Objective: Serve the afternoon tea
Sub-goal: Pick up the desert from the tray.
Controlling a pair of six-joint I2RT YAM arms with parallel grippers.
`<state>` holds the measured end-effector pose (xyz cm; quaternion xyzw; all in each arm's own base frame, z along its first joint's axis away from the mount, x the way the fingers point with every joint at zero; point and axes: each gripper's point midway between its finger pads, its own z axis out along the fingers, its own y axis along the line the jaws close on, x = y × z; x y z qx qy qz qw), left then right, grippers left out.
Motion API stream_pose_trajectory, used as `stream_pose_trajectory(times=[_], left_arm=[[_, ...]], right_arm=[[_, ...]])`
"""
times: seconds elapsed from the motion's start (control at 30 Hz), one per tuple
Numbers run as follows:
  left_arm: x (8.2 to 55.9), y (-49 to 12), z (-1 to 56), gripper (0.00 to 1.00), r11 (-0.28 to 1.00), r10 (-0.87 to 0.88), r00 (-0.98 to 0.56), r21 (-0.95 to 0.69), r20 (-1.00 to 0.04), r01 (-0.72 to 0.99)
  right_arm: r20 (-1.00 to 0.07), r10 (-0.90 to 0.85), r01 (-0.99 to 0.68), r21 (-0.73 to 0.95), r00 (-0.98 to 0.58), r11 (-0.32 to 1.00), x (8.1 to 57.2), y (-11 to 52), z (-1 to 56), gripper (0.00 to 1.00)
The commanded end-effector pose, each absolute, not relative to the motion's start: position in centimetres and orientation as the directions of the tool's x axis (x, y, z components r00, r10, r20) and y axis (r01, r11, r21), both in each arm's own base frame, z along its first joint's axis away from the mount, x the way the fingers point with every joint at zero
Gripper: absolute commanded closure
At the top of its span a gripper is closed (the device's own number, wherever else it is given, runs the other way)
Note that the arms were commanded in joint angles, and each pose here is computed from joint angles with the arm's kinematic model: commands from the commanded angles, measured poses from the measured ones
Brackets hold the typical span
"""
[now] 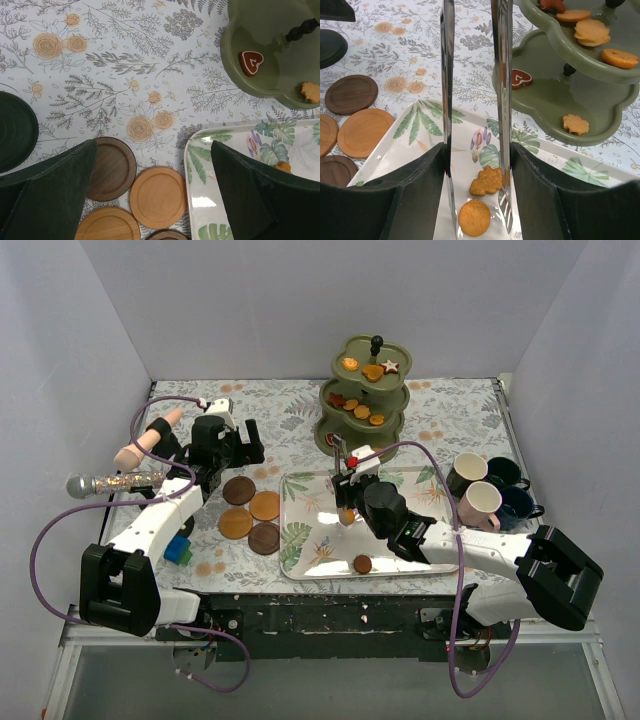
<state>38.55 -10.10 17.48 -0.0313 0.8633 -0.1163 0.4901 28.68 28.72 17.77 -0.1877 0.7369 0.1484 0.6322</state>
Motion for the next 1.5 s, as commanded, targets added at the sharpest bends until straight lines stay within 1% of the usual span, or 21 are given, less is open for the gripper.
stream_pose_trajectory(times=[0.0, 0.33, 0.73, 1.2, 1.47], left_arm=[[38.7, -10.1, 18.7, 0.02, 0.969, -0.175, -0.486, -0.238, -0.856, 0.070], [38.6, -10.1, 18.7, 0.02, 0.969, -0.174, -0.486, -0.237, -0.857, 0.071], [38.6, -10.1, 18.9, 0.02, 0.969, -0.175, -0.482, -0.238, -0.859, 0.072], [38.6, -10.2, 18.8, 0.02, 0.968, -0.176, -0.486, -0.241, -0.856, 0.074], [38.6, -10.3, 18.6, 0.02, 0.967, -0.176, -0.490, -0.243, -0.854, 0.077]], right_arm=[[-0.996, -0.021, -0.445, 0.020, -0.088, 0.895, 28.9, 28.8, 19.3, 0.39], [-0.995, -0.025, -0.454, 0.022, -0.098, 0.891, 28.4, 29.2, 18.2, 0.41], [-0.994, -0.041, -0.430, 0.009, -0.106, 0.903, 28.0, 28.8, 17.5, 0.51], [-1.000, 0.022, -0.350, 0.021, -0.003, 0.936, 28.4, 26.3, 22.6, 0.54], [-0.995, 0.013, -0.303, -0.018, 0.098, 0.953, 30.7, 25.4, 24.6, 0.55]])
